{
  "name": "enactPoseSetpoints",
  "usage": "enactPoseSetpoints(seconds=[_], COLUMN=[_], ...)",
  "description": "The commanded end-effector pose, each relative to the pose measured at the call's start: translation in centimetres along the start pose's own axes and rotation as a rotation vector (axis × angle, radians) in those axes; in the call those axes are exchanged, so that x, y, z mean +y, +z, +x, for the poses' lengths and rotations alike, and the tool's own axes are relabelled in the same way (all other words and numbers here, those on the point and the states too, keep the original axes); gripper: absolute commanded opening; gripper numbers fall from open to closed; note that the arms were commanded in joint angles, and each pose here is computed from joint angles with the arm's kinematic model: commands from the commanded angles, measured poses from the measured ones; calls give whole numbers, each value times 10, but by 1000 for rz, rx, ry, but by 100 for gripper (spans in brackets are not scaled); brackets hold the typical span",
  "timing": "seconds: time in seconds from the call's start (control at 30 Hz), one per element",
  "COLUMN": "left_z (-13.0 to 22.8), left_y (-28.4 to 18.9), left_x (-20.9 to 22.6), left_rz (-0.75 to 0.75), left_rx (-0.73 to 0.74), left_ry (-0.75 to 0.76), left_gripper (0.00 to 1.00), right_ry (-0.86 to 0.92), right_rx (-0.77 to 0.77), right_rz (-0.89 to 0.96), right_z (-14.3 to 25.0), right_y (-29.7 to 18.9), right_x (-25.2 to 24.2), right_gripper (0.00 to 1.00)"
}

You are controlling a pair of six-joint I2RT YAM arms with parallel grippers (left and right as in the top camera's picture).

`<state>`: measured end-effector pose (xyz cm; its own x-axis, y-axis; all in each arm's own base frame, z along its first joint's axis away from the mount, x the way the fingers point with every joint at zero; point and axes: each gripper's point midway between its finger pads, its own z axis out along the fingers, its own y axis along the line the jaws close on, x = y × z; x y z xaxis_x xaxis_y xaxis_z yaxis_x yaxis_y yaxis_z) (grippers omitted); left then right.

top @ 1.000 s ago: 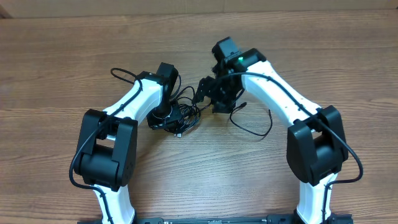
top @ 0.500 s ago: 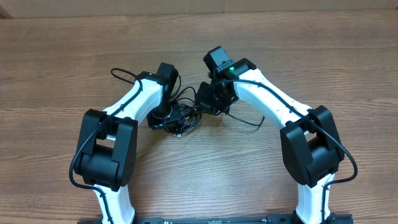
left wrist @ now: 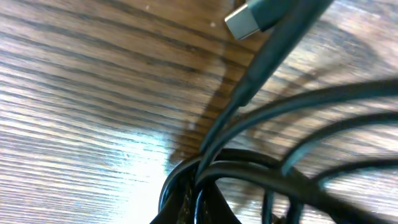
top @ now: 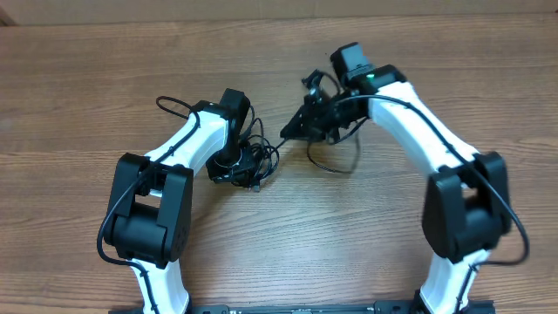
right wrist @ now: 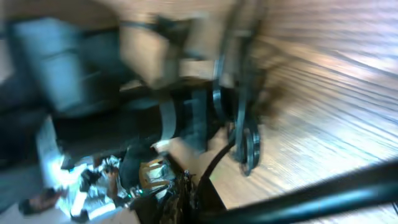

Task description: Untangle cables

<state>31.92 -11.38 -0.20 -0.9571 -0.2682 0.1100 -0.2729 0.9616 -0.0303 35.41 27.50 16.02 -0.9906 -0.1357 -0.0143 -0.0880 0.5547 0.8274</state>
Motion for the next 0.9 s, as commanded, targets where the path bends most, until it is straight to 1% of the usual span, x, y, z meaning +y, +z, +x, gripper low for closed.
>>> enactPoseSetpoints(seconds=[0.0, 0.13, 0.27, 0.33, 0.4, 0.47, 0.6, 0.67, 0.7, 0.87], left_z=[11, 11, 12, 12, 13, 14, 12, 9, 7, -4], left_y=[16, 16, 16, 16, 16, 16, 10, 1, -5, -44], left_x=[12, 12, 12, 12, 13, 14, 15, 12, 10, -3], left_rz=[-39, -39, -42, -42, -44, -46, -34, -8, 7, 75], left_rx=[48, 48, 52, 52, 55, 61, 74, 86, 90, 91], left_ry=[-21, -21, -21, -20, -18, -7, 54, 77, 87, 166], left_gripper=[4, 4, 5, 9, 18, 22, 22, 24, 24, 30], right_ry=[-249, -316, -378, -398, -396, -369, -297, -269, -258, -216], right_rx=[-66, -105, -134, -161, -184, -186, -199, -212, -218, -231], right_rz=[-135, -149, -200, -203, -188, -170, -50, 23, 55, 165], right_z=[13, 21, 27, 26, 22, 20, 18, 15, 14, 12], right_y=[-43, -59, -76, -85, -90, -91, -89, -89, -89, -90], right_x=[68, 89, 110, 114, 110, 104, 80, 66, 61, 40], right_gripper=[4, 4, 4, 4, 4, 4, 16, 18, 21, 24])
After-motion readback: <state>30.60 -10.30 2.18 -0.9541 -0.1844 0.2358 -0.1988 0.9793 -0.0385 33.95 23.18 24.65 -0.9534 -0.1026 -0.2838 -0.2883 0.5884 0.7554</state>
